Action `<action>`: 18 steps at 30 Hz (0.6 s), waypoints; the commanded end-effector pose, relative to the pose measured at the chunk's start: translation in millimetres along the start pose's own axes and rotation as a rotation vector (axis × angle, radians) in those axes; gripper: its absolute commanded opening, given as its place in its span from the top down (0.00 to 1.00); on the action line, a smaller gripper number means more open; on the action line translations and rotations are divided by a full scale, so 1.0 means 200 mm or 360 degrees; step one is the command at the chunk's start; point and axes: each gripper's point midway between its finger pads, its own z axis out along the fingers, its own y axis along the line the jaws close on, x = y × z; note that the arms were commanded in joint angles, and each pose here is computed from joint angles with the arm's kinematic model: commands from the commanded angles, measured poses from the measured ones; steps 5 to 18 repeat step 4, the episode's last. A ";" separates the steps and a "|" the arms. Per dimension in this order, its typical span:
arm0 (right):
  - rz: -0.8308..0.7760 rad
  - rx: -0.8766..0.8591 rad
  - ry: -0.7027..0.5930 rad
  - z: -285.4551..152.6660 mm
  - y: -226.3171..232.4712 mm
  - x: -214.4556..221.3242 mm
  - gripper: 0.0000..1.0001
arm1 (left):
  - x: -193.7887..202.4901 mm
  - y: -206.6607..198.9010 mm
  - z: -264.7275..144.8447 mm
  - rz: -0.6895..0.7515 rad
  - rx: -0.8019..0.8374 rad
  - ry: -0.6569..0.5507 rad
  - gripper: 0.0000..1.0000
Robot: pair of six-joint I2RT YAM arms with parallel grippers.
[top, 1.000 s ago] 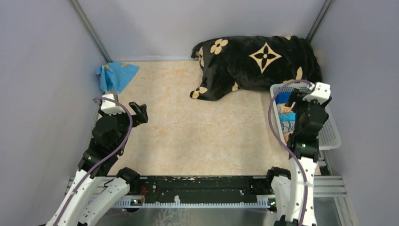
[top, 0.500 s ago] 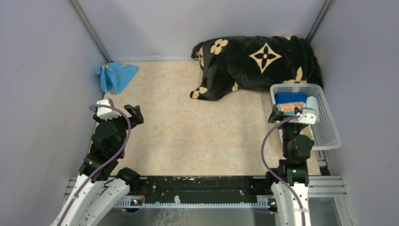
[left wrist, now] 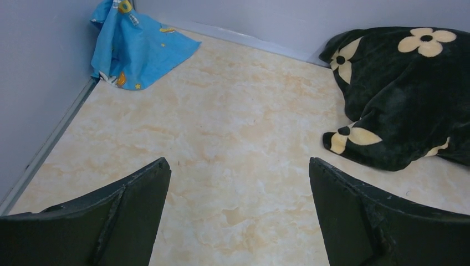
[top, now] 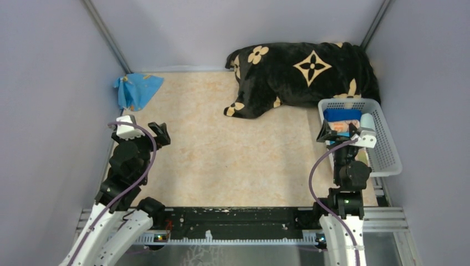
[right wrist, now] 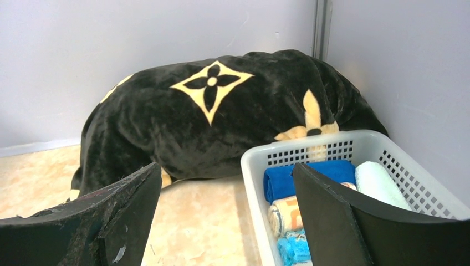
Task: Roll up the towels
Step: Reset both arms
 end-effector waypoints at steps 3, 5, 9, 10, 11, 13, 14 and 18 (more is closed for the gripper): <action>0.0031 -0.0034 -0.0077 0.02 0.03 -0.07 0.12 | -0.01 -0.02 0.02 0.0000 0.0018 0.0000 0.00; 0.0031 -0.0026 -0.0076 0.01 0.02 -0.07 0.12 | 0.00 -0.02 0.02 -0.0001 0.0024 0.0000 0.00; 0.0031 -0.0026 -0.0076 0.01 0.02 -0.07 0.12 | 0.00 -0.02 0.02 -0.0001 0.0024 0.0000 0.00; 0.0031 -0.0026 -0.0076 0.01 0.02 -0.07 0.12 | 0.00 -0.02 0.02 -0.0001 0.0024 0.0000 0.00; 0.0031 -0.0026 -0.0076 0.01 0.02 -0.07 0.12 | 0.00 -0.02 0.02 -0.0001 0.0024 0.0000 0.00; 0.0031 -0.0026 -0.0076 0.01 0.02 -0.07 0.12 | 0.00 -0.02 0.02 -0.0001 0.0024 0.0000 0.00; 0.0031 -0.0026 -0.0076 0.01 0.02 -0.07 0.12 | 0.00 -0.02 0.02 -0.0001 0.0024 0.0000 0.00; 0.0031 -0.0026 -0.0076 0.01 0.02 -0.07 0.12 | 0.00 -0.02 0.02 -0.0001 0.0024 0.0000 0.00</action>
